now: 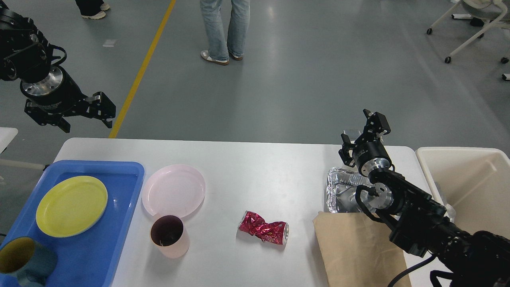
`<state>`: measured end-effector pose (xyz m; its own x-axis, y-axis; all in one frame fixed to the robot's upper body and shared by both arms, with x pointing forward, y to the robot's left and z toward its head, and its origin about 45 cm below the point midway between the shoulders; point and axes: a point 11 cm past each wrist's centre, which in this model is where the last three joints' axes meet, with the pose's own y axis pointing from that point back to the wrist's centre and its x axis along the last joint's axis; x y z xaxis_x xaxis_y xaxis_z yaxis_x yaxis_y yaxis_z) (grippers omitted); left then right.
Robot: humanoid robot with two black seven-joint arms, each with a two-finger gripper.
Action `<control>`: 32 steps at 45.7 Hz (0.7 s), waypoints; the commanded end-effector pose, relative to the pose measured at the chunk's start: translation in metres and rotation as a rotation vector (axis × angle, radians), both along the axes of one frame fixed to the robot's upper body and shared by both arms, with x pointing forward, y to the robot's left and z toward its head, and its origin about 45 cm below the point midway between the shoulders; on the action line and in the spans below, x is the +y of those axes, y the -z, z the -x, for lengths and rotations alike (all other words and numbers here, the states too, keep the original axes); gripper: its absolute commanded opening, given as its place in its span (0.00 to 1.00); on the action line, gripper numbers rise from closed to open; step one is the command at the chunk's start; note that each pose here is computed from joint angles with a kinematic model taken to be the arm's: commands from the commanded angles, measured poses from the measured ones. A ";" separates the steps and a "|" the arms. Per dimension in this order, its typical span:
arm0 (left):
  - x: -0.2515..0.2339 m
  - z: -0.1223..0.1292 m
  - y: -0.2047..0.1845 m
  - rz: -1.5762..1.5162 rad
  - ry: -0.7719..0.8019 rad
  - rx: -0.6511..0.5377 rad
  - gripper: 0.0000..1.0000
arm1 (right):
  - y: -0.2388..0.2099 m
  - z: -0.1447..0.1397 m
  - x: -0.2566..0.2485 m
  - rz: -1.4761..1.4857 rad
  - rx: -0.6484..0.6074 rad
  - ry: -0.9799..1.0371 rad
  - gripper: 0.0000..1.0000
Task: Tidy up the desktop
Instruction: 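Raise the left gripper and move it above the table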
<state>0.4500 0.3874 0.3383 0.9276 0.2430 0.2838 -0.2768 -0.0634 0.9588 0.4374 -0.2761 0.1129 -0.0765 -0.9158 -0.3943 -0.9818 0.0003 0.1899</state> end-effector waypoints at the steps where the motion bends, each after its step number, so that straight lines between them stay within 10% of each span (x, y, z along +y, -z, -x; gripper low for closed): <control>1: 0.006 -0.003 0.001 -0.013 -0.009 -0.013 0.96 | 0.000 0.000 0.000 0.000 0.000 0.000 1.00; 32: -0.019 -0.014 -0.005 -0.052 -0.022 -0.026 0.96 | 0.000 0.000 0.000 0.000 0.000 0.000 1.00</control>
<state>0.4641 0.3691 0.3438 0.9151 0.2402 0.3239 -0.3188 -0.0611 0.9459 0.4374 -0.2761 0.1129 -0.0765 -0.9158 -0.3943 -0.9818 0.0002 0.1899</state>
